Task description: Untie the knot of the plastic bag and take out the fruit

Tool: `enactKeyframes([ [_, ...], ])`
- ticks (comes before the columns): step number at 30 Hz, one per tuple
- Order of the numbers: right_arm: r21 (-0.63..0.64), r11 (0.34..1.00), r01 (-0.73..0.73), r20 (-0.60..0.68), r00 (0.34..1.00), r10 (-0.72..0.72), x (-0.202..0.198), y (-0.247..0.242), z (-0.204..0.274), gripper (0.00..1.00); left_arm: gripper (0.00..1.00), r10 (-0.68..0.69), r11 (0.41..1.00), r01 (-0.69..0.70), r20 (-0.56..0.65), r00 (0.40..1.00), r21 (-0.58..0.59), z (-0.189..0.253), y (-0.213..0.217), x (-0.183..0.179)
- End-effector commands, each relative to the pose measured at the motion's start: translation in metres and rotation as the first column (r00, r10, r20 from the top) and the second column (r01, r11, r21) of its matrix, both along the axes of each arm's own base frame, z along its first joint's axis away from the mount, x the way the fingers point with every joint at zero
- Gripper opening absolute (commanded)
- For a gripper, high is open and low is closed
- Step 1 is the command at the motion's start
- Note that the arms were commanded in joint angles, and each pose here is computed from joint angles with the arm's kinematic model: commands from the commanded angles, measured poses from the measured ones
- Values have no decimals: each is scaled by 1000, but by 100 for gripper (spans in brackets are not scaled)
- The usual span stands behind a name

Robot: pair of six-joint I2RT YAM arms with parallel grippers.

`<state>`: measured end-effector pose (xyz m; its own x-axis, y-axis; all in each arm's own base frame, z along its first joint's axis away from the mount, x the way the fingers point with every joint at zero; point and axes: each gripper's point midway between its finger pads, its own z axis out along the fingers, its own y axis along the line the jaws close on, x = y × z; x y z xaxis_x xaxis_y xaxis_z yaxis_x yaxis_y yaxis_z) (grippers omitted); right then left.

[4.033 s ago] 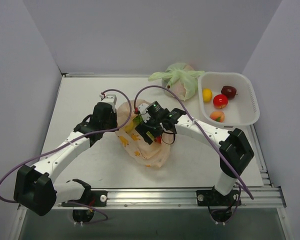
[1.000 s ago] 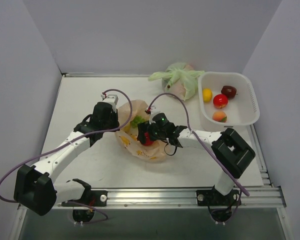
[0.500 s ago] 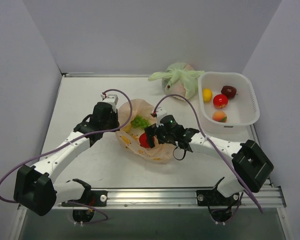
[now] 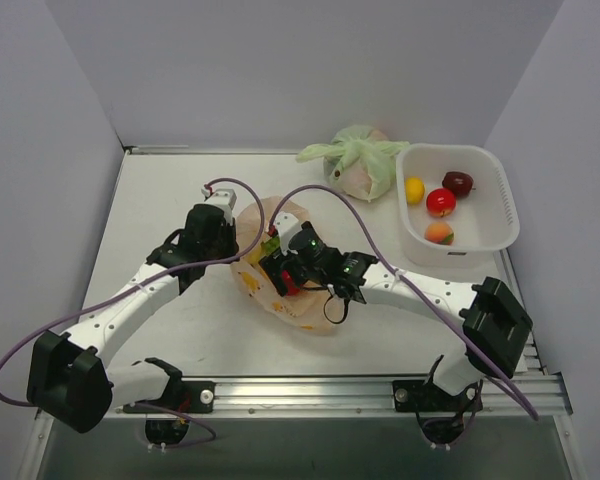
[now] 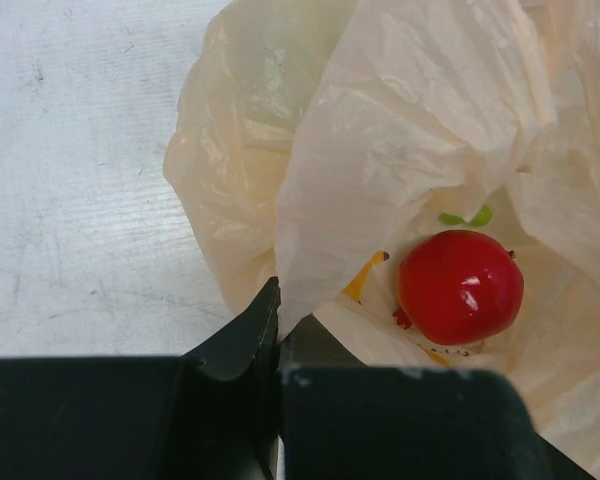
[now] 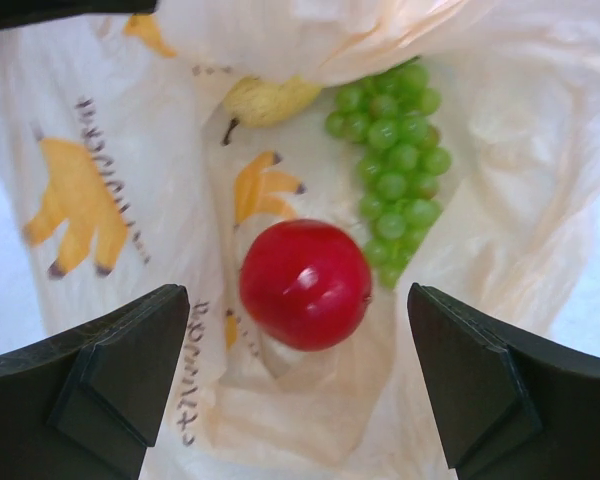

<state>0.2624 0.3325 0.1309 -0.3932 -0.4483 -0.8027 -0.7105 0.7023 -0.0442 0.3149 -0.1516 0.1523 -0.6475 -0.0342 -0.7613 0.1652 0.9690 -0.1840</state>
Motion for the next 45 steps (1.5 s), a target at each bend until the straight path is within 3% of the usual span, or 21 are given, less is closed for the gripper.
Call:
enactKeyframes([
  [1, -101, 990, 101, 125, 988, -88, 24, -10, 10, 95, 1, 1, 999, 2, 89, 996, -34, 29, -3, 10],
  [7, -102, 995, -3, 132, 991, 17, 19, 10, 18, 93, 1, 5, 1000, -3, 90, 996, -31, 30, -1, 10],
  [11, -119, 991, -68, 42, 996, 73, 12, 22, -12, 89, 1, 5, 999, -2, 90, 996, -33, 30, -2, 10],
  [18, -111, 994, -18, -87, 996, 8, 15, 17, -60, 87, 1, 6, 999, -3, 95, 995, -33, 32, -1, 10],
  [25, -146, 989, 30, -120, 992, -48, 17, 6, -87, 89, 1, 6, 999, -3, 92, 996, -32, 31, -2, 10],
  [27, -152, 988, 34, -125, 991, -53, 15, 2, -91, 84, 1, 5, 1000, -3, 91, 996, -31, 30, -1, 10],
  [28, -151, 988, 32, -127, 991, -51, 14, 2, -91, 75, 1, 5, 1000, -3, 90, 996, -31, 30, -1, 10],
  [30, -134, 990, 32, -114, 992, -48, 14, 1, -81, 62, 1, 5, 1000, -3, 87, 996, -29, 29, -1, 10],
  [31, -129, 991, 32, -109, 993, -46, 13, 0, -77, 48, 1, 5, 1000, -3, 88, 996, -30, 29, -1, 10],
  [34, -59, 998, 17, -75, 997, -21, 11, 3, -45, 31, 1, 5, 1000, -3, 88, 996, -30, 29, -2, 11],
  [41, 151, 988, -35, 81, 996, 23, 13, 2, 73, 28, 1, 11, 1000, -8, 90, 996, -26, 29, 0, 11],
  [45, 210, 977, 32, 166, 984, -68, 36, -33, 119, 29, 1, 11, 1000, -8, 90, 996, -26, 30, 0, 11],
])
